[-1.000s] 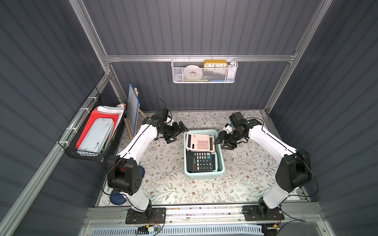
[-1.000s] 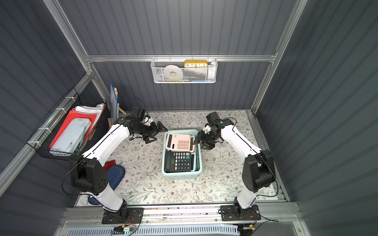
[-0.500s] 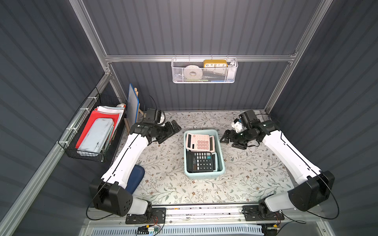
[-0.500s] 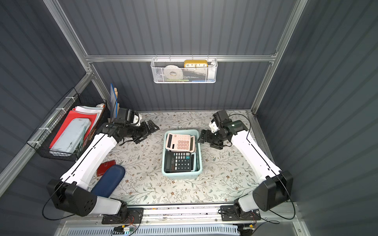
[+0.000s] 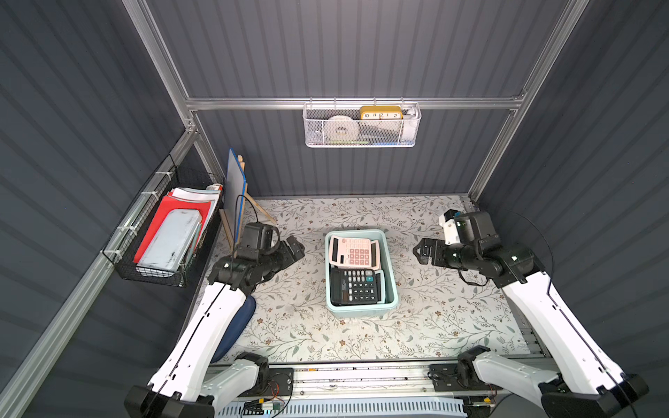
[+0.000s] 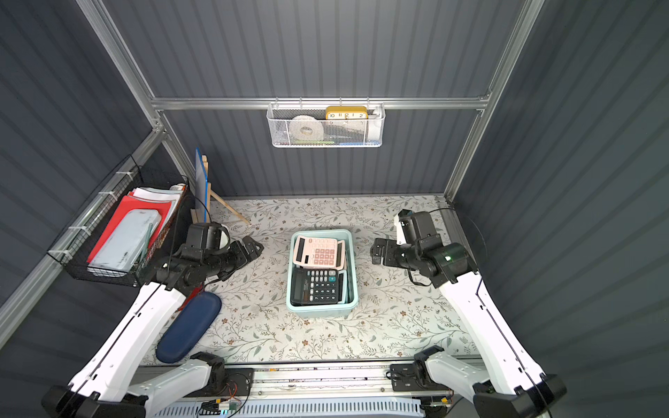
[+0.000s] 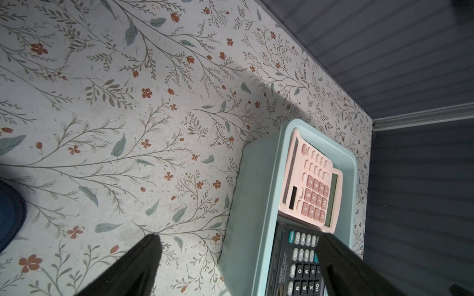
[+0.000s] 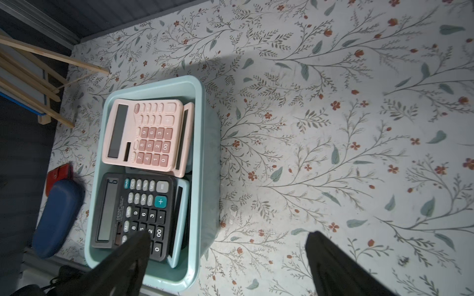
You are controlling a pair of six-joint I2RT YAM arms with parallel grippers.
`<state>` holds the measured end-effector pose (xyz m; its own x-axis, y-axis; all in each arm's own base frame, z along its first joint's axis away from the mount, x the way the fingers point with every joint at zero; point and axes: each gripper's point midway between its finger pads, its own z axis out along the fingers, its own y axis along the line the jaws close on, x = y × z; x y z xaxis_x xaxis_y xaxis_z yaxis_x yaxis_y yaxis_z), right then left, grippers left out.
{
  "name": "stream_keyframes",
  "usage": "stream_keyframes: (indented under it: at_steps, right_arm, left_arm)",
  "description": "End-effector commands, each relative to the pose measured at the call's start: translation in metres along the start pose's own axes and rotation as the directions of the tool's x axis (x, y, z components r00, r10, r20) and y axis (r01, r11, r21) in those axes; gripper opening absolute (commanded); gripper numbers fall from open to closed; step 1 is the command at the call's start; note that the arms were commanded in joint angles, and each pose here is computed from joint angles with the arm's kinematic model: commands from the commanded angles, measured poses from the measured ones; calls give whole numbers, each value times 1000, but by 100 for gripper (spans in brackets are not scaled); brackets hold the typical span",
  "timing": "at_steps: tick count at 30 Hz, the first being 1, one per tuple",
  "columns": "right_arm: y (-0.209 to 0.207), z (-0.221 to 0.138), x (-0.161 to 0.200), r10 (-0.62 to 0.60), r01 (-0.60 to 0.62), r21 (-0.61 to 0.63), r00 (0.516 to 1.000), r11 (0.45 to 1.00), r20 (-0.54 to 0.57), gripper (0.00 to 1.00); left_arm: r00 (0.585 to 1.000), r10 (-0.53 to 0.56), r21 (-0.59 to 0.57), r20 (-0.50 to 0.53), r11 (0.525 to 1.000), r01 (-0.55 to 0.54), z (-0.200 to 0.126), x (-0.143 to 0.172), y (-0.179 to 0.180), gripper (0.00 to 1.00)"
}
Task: Put the calculator in the storage box
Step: Adjust the storage box at the center of the board, then reset both arms
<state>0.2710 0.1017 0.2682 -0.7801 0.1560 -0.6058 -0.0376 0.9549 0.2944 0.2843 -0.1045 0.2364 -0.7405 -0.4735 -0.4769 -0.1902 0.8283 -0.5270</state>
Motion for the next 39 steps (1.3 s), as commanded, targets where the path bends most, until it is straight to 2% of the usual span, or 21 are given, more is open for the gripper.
stream_keyframes:
  at_steps: [1,5,9,12,16,21,26,31,34,37,39]
  right_arm:
    - [-20,6,-7,-59,50,87,993,995,99,99]
    - [-35,16,-2,-82,58,126,979,990,187,99]
    - [-49,26,2,-94,53,158,960,986,264,99]
    - [-56,28,3,-114,66,172,951,983,286,99]
    - [-70,28,3,-134,68,217,942,974,309,99]
    - [-85,25,6,-120,39,227,927,973,355,99]
    - [-93,19,9,-102,9,233,914,973,392,99]
    - [-102,23,9,-103,-8,248,897,969,430,99]
    - [-106,28,5,-97,-23,247,880,969,465,99]
    - [-119,32,-1,-53,-97,257,854,962,518,99]
    - [-125,37,-2,-26,-126,246,845,961,535,99]
  left_arm:
    - [992,-18,-8,125,1000,19,1,-11,10,99]
    - [977,9,-19,212,1000,-5,13,-9,29,99]
    - [976,46,1,211,999,-48,36,7,42,100]
    - [975,100,-55,201,994,-91,53,11,54,100]
    - [958,166,-88,236,985,-149,66,8,62,99]
    - [949,190,-146,252,977,-156,72,1,71,99]
    - [945,175,-131,277,981,-143,58,-2,67,99]
    - [920,194,-169,341,975,-143,48,-6,77,99]
    - [907,227,-206,354,965,-161,51,-8,84,99]
    - [890,282,-241,360,949,-203,64,-8,94,100]
    - [886,278,-265,370,946,-186,72,-10,107,99]
